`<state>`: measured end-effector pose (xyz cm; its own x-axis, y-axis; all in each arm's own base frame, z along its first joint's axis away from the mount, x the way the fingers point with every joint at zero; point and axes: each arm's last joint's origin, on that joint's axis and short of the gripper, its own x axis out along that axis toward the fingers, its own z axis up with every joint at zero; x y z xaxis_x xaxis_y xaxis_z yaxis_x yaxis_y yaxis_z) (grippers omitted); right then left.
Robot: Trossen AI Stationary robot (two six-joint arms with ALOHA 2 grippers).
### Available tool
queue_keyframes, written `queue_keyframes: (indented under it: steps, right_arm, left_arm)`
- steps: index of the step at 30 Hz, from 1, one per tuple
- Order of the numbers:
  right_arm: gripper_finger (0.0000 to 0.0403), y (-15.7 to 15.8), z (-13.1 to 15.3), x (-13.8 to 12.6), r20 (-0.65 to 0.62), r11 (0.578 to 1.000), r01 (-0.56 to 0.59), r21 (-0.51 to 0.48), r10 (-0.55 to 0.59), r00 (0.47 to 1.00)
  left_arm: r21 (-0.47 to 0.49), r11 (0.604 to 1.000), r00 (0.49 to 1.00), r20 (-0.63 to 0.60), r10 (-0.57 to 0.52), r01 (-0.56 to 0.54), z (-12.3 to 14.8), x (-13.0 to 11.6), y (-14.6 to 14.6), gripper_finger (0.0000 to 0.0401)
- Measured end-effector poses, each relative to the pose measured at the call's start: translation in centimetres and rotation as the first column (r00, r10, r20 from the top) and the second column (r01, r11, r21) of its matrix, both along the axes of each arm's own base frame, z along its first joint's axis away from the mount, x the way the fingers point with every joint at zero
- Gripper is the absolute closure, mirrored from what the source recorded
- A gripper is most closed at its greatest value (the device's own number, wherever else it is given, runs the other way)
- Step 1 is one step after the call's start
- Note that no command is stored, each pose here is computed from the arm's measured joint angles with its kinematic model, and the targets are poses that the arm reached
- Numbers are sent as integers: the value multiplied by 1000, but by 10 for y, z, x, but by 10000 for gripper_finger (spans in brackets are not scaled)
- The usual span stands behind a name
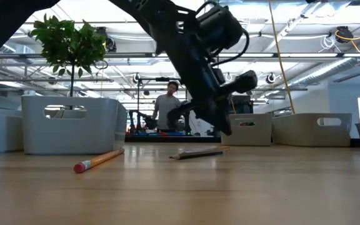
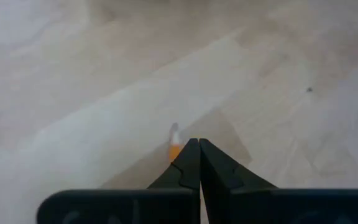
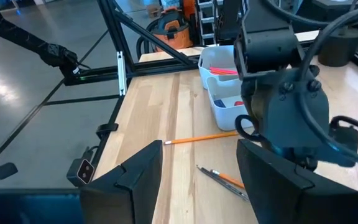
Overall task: Sort crayons/erasers/pens/pencils in bins
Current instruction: Put the yellow pencil into the bottom left gray bin
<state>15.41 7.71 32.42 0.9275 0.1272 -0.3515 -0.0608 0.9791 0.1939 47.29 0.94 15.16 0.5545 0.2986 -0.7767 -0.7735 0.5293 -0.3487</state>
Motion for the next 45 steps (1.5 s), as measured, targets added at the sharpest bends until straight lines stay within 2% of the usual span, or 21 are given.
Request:
queue_keyframes:
  steps: [3,6,10,14,17,20,23,29,31,34,40,45]
  right_arm:
    - [202,0,0,0,-3,1000,-6,7,6,1000]
    - [202,1,0,0,-7,1000,-20,10,20,1000]
    - [202,0,-2,-1,-26,1000,-20,-2,20,999]
    - [202,0,-4,-1,-38,1000,-20,-10,20,999]
    - [202,0,-4,-2,-47,1000,-20,-18,20,999]
    - [202,0,-5,-2,-51,999,-24,-30,22,998]
    - [202,-1,-6,-2,-59,999,-27,-42,25,998]
    - [202,-1,-7,-2,-62,997,-33,-64,29,998]
    - [202,0,-8,-1,-63,996,-25,-85,20,998]
    - [202,1,-13,3,-57,994,15,-112,-21,998]
    - [202,7,-42,10,-58,993,16,-117,-23,998]
    - [202,10,-59,11,-21,995,5,-98,-7,1000]
  left_arm:
    - [48,997,998,13,-64,63,1,3,-3,393]
    - [95,993,998,2,-70,70,8,3,-12,387]
    - [212,975,996,31,-79,70,25,7,-41,397]
    - [274,962,998,69,-9,-10,30,4,-68,397]
    - [258,963,996,56,64,-76,22,-1,-69,396]
    - [262,962,997,29,74,-79,15,-4,-65,391]
    - [285,956,998,33,56,-63,7,-2,-61,364]
    - [288,958,1000,19,16,-21,-6,2,-64,270]
    - [317,948,999,23,31,-36,-8,2,-68,257]
    - [400,917,999,-39,29,-11,-12,-3,-78,261]
    - [437,899,999,-43,-3,21,-8,-4,-89,284]
    - [434,901,999,-48,25,-2,-13,-2,-81,285]
